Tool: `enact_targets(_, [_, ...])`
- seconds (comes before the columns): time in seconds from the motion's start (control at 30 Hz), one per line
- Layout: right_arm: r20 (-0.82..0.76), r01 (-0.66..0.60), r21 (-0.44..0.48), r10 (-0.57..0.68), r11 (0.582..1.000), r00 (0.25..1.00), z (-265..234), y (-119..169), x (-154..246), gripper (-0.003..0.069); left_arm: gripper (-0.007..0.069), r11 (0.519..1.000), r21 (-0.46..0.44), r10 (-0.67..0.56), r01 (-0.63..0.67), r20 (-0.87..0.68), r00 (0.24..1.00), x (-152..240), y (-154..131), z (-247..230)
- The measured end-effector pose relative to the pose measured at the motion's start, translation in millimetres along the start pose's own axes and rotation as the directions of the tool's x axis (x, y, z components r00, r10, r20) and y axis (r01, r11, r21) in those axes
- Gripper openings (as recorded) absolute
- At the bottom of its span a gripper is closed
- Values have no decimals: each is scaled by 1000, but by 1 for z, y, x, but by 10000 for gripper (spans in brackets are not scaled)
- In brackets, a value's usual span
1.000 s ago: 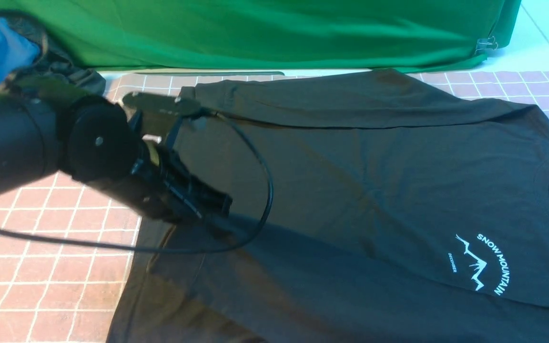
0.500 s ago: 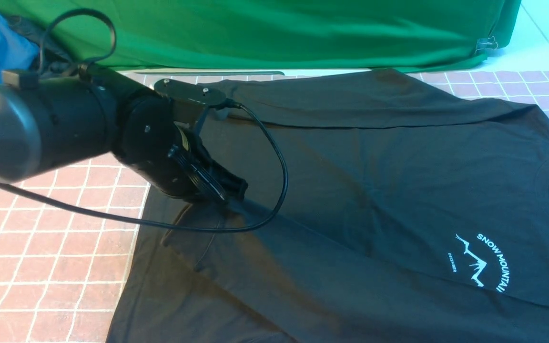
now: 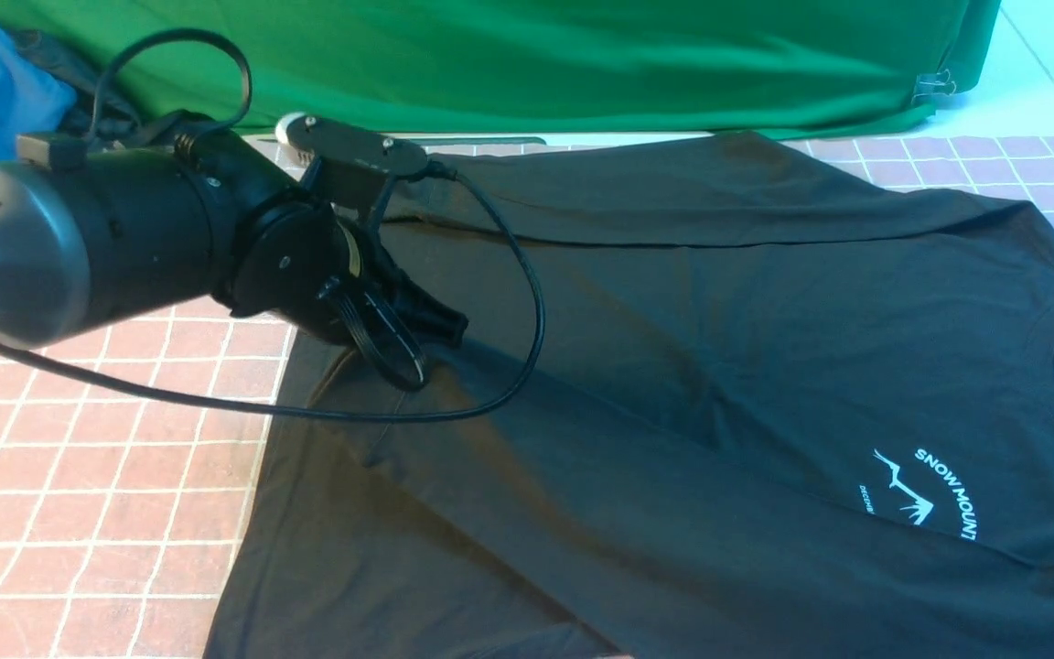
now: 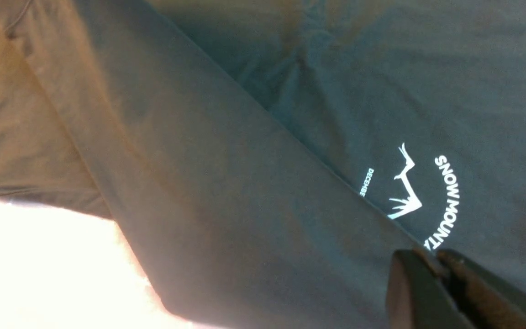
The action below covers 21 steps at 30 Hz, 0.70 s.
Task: Fold a long-sleeved shirt over a pink coffee tablecloth.
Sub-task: 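Fold the left side of the black T-shirt inward over its body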
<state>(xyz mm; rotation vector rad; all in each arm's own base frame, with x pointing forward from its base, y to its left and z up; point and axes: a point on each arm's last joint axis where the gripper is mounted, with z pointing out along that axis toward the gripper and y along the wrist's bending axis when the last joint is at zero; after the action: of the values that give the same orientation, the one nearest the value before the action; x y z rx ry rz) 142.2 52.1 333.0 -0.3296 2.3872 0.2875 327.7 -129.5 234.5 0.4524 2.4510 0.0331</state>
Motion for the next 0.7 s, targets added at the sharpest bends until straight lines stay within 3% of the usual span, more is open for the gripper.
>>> enact_targets(0.2, [3,0,0,0,1000,1000,0,0,0,96,31,999,-4,32,-32,4,999,1,-1,14])
enact_targets(0.4, [3,-1,-1,1,1000,1000,0,0,0,106,31,1000,-23,-18,17,-33,999,7,10,29])
enact_targets(0.7, [4,-1,-2,1,1000,1000,0,0,0,115,50,999,1,-32,32,75,997,-3,14,32])
